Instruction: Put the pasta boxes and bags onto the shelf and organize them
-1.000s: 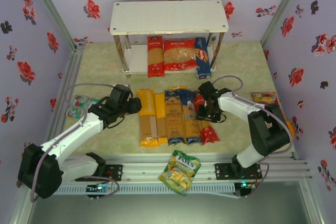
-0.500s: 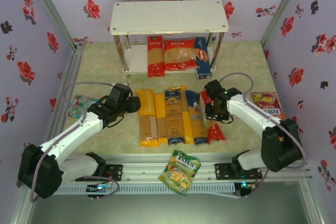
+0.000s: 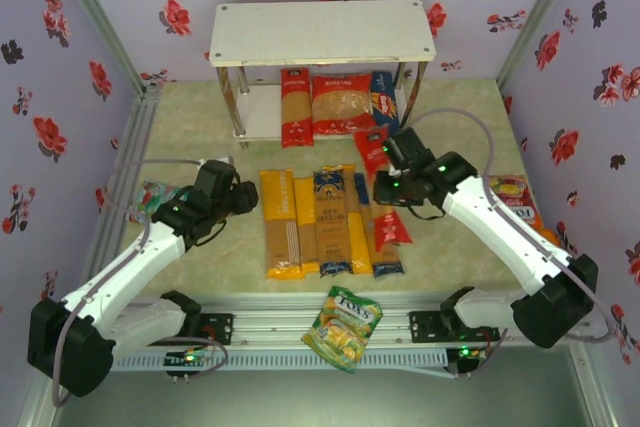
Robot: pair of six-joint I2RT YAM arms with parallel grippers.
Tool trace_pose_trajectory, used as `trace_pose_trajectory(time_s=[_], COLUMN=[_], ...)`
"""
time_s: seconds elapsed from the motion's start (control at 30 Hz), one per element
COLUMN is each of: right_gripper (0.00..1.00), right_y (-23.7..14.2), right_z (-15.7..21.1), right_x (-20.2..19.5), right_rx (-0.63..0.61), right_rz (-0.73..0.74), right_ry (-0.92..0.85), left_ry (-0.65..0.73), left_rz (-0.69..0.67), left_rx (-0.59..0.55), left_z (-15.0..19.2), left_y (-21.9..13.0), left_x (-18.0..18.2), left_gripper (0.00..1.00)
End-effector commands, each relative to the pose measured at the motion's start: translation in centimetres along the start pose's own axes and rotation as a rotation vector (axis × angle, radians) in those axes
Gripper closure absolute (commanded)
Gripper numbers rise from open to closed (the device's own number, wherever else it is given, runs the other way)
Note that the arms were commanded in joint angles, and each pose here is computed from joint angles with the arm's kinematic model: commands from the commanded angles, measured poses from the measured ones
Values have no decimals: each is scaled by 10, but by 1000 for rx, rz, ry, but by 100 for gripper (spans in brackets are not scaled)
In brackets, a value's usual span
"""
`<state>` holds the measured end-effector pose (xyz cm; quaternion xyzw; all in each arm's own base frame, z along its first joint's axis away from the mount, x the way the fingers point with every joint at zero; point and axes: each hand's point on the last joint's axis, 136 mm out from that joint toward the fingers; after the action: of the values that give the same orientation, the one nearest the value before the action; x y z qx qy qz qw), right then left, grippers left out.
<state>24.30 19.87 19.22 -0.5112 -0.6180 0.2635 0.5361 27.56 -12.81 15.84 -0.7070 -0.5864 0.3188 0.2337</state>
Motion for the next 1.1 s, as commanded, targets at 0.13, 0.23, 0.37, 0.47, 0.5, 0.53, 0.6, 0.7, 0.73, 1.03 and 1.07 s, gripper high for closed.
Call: trace_pose_trajectory(time_s=[0.13,0.23,0.37,0.47,0.5,0.53,0.6,0.7,0.73,1.03,1.07], right_gripper=[99,98,99,100,100,100,100,100,99,58,54], right_y=[35,57,88,110,118,126,138,156,160,179,176], right_z=[11,13,19,27,29,31,35,39,40,54,54], right_x=[145,175,202,214,217,218,218,215,214,214,215], right_rx=[85,104,135,169,178,184,196,194,199,271,266], right_rz=[-394,-416,-406,-397,-395,-388,-374,-344,-333,-323,-327], right_ry=[7,2,-11,-8,1,11,24,27,27,12,5], left_ry=[-16,-13,-14,-14,-12,-10,-10,-11,-13,-24,-27], left_rz=[-64,-69,-73,-73,-73,-73,-71,-63,-60,-30,-25], left_rx=[10,18,29,35,39,43,52,60,64,107,111], left_z=[7,10,14,18,19,21,23,26,28,39,40], left_y=[-15,-16,-17,-18,-18,-18,-17,-15,-14,-5,-5], left_x=[20,22,24,25,25,26,26,25,25,19,18], left_gripper=[49,49,49,48,48,48,48,47,47,45,45])
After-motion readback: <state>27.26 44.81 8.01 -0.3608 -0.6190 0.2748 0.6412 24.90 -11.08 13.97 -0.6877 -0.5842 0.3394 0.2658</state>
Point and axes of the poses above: each hand's point on the last joint's axis, 136 mm out from that joint toward the fingers, its own y axis out along the fingers, its own x axis along the line the jaws close on, z = x × y, and after that the axes turned 12 degrees about y, right-handed
